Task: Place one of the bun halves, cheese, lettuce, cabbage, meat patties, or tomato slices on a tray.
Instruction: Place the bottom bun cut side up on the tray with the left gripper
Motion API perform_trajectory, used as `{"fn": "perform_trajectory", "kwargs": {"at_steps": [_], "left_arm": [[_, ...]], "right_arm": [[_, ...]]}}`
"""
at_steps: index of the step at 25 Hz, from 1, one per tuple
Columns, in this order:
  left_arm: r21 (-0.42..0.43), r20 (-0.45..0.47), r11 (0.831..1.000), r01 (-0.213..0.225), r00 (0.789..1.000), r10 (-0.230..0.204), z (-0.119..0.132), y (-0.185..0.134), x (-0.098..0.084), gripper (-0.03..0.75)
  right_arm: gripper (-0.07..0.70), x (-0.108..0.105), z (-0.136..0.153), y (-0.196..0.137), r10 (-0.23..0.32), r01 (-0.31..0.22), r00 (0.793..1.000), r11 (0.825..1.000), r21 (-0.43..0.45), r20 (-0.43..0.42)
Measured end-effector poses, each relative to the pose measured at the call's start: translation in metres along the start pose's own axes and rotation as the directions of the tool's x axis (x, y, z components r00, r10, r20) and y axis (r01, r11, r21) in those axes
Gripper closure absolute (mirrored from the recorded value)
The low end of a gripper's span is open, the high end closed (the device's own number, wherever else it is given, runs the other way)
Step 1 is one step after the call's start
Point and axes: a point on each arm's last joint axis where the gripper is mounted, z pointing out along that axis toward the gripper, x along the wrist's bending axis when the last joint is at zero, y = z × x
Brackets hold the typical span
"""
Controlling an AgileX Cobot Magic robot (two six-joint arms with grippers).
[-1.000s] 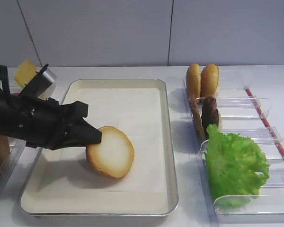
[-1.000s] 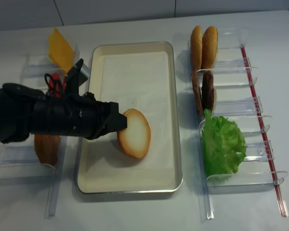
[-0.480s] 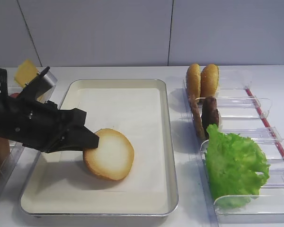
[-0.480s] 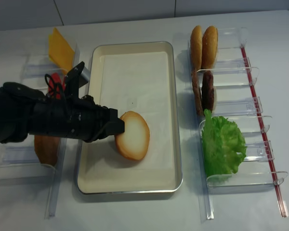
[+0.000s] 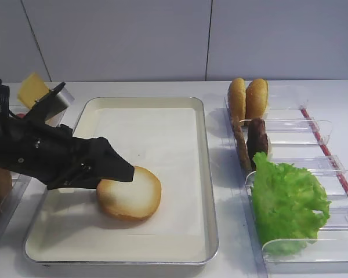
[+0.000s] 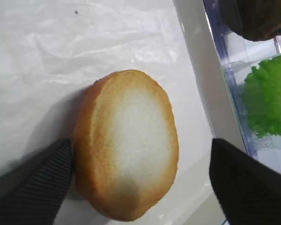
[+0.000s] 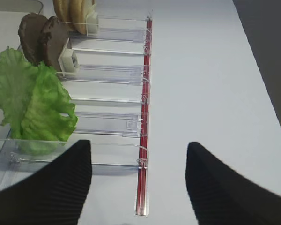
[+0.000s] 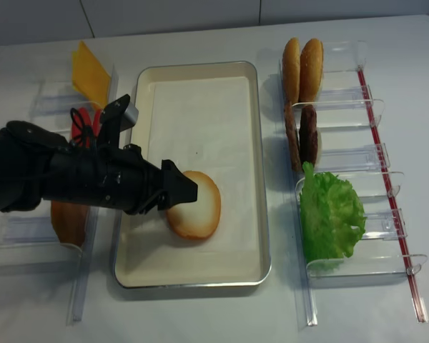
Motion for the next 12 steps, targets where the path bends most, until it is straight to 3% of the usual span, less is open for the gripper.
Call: {"fn": "perform_trajectory", "kwargs": {"at_steps": [2,12], "left_arm": [[0.016,-0.016,0.999,-0.029,0.999,0.029,-0.001,0.001,0.0,0.155],[0.086,-0.057,0.994,-0.065,0.996,0.07,-0.008,0.013,-0.004,0.197]], "right_arm": [[0.172,0.0,0.0,0.0,0.001,-0.001,1.0,1.0,0.0,-0.002],[0.172,0.0,0.0,0.0,0.0,0.0,1.0,1.0,0.0,-0.004]]}}
